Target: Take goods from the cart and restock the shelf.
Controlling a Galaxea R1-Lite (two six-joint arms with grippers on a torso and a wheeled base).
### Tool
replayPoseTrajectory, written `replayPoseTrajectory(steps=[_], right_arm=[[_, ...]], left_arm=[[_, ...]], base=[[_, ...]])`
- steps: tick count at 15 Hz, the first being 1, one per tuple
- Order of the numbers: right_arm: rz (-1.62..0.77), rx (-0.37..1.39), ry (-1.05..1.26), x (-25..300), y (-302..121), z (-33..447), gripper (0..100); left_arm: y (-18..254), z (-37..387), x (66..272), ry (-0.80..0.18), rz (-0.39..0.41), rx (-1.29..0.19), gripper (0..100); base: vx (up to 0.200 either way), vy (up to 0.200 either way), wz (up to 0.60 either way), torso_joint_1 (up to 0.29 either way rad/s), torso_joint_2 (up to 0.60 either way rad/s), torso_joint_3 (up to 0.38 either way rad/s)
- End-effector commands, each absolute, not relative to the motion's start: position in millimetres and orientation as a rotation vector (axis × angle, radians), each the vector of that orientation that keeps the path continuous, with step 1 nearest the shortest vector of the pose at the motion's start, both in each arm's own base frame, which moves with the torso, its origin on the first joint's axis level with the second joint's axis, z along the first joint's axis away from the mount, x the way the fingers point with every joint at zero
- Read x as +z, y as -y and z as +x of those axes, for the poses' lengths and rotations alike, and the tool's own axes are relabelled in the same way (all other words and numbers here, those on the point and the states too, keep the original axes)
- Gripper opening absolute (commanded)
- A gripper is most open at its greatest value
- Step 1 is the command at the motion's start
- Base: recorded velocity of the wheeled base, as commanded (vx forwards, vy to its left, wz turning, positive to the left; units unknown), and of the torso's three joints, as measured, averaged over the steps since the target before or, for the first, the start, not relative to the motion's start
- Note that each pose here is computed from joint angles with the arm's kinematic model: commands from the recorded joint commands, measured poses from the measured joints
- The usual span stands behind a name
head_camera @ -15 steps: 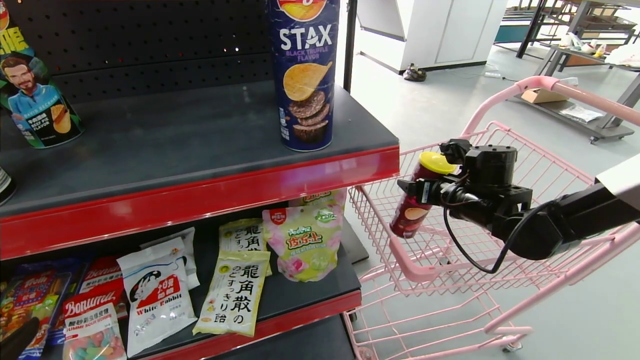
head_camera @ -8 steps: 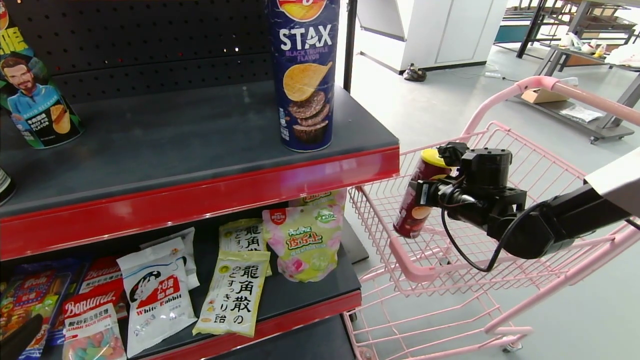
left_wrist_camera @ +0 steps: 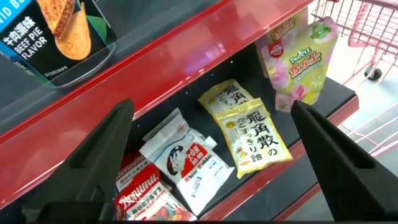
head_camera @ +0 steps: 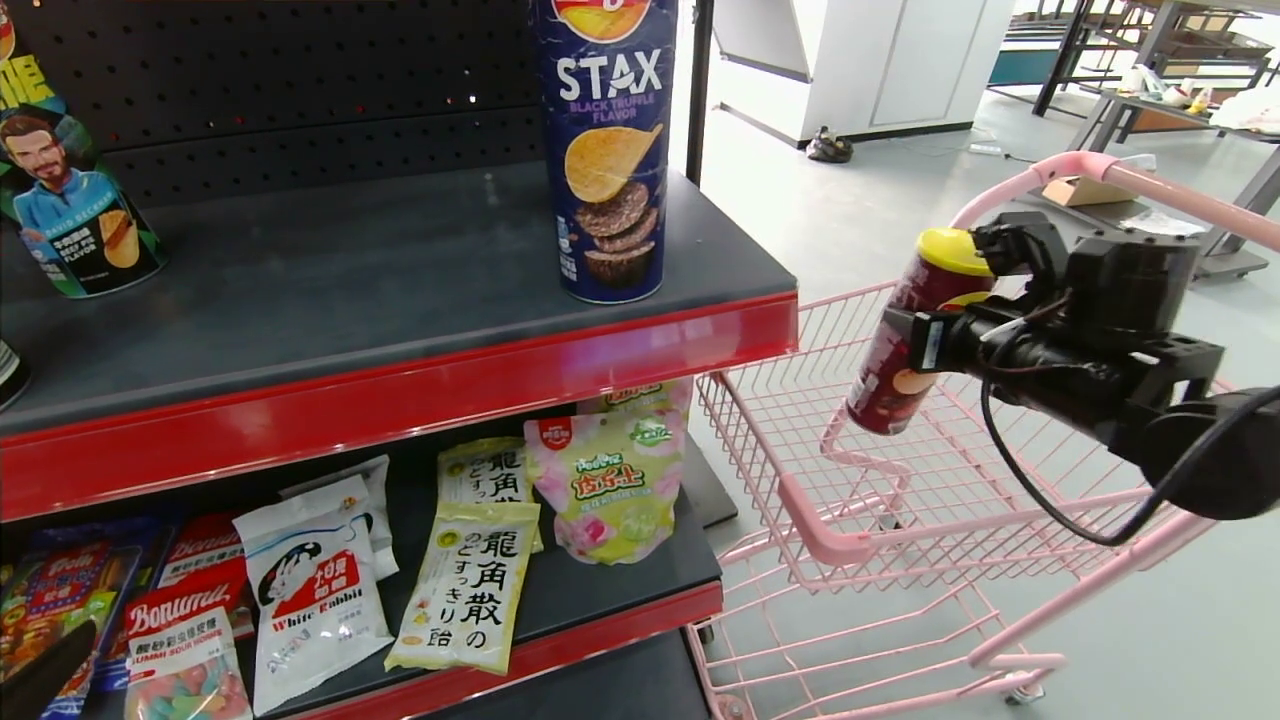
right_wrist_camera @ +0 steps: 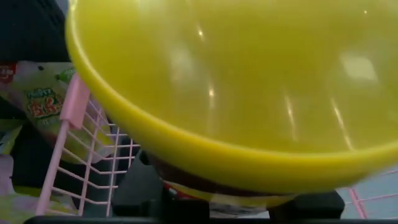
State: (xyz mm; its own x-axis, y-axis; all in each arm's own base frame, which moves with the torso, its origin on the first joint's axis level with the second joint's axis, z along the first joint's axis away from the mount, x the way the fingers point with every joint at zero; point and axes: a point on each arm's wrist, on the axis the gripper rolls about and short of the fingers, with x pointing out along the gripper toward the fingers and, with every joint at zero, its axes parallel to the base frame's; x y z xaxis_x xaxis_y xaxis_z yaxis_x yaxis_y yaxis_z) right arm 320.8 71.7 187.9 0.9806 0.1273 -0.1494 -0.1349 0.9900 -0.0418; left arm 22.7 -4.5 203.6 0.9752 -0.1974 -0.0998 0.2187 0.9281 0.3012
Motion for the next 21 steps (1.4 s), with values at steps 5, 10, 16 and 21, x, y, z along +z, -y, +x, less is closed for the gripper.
replayPoseTrajectory(steps=[5, 10, 16, 21], right_arm=[[-0.100, 0.158, -0.112, 261.0, -47.3, 197.5, 0], [-0.120, 0.271, -0.140, 255.6, -54.5, 151.2, 0], [-0.127, 0.279, -0.088, 273.0, -56.1, 153.6, 0], [-0.162, 0.374, -0.092, 269.7, -65.0, 152.8, 0]], left_arm=[[4.8, 25.7, 204.5, -0.077, 0.338, -0.210, 100], [4.7, 24.8, 204.1, -0.071, 0.370, -0.211, 100], [4.2, 20.7, 203.2, -0.054, 0.385, -0.208, 100], [4.0, 19.2, 202.9, -0.047, 0.391, -0.211, 100]], base=[[0.000, 0.000, 0.00, 0.000, 0.00, 0.000], [-0.080, 0.000, 0.00, 0.002, 0.00, 0.000], [-0.200, 0.000, 0.00, 0.000, 0.00, 0.003], [-0.160, 0.000, 0.00, 0.001, 0.00, 0.001]])
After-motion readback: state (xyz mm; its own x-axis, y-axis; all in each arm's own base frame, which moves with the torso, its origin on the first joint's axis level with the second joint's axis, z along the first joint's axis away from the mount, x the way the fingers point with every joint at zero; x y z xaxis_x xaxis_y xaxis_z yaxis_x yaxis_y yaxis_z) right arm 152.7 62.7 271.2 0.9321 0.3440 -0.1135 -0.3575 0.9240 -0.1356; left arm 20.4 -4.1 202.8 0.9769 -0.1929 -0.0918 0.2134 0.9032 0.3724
